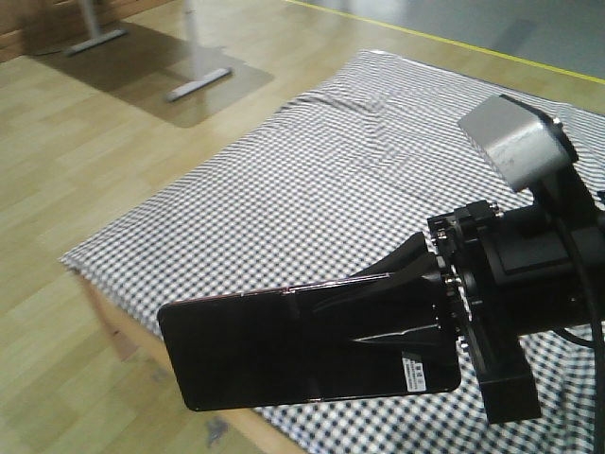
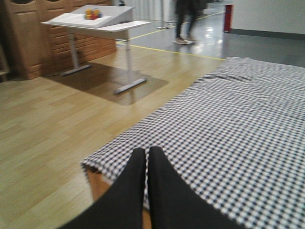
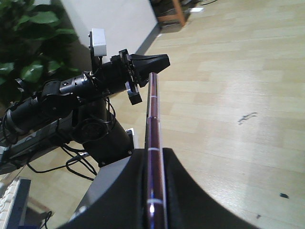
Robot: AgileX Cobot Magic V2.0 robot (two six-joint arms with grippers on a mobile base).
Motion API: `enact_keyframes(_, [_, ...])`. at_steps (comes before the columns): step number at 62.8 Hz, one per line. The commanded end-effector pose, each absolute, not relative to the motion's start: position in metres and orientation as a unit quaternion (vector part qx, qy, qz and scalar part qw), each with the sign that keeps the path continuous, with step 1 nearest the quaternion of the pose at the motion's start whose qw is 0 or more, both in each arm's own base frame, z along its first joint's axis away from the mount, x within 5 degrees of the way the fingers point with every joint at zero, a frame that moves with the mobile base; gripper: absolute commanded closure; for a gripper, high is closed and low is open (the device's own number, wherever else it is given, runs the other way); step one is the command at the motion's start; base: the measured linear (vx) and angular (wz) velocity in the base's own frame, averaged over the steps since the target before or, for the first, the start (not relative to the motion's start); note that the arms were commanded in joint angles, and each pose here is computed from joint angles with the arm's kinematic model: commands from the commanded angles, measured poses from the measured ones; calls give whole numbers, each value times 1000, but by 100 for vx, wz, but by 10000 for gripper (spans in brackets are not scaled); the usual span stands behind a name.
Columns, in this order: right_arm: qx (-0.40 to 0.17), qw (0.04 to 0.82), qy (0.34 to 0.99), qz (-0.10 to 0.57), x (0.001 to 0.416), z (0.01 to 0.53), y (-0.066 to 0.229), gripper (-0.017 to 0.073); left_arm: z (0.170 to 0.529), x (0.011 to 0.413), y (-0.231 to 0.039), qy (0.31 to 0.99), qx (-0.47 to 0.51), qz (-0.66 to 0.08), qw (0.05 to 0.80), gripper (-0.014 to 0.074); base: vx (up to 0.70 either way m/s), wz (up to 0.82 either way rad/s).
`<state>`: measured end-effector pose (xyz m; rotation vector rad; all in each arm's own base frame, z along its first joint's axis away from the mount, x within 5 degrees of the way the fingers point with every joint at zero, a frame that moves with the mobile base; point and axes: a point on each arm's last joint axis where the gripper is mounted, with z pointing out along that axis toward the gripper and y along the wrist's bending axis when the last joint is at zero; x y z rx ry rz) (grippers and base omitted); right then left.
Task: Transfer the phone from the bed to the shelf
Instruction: 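Hold the phone in the right gripper while the base turns away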
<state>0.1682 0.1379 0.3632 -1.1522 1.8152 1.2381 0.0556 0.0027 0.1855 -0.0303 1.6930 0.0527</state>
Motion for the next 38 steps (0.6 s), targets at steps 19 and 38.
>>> enact_keyframes(19, [-444, 329, 654, 517, 156, 382, 139, 561, 190, 56, 3, 725, -17, 22, 688, 592, -9, 64])
enact_keyframes(38, [-444, 329, 654, 517, 156, 382, 139, 561, 190, 56, 3, 725, -17, 22, 688, 592, -6, 76])
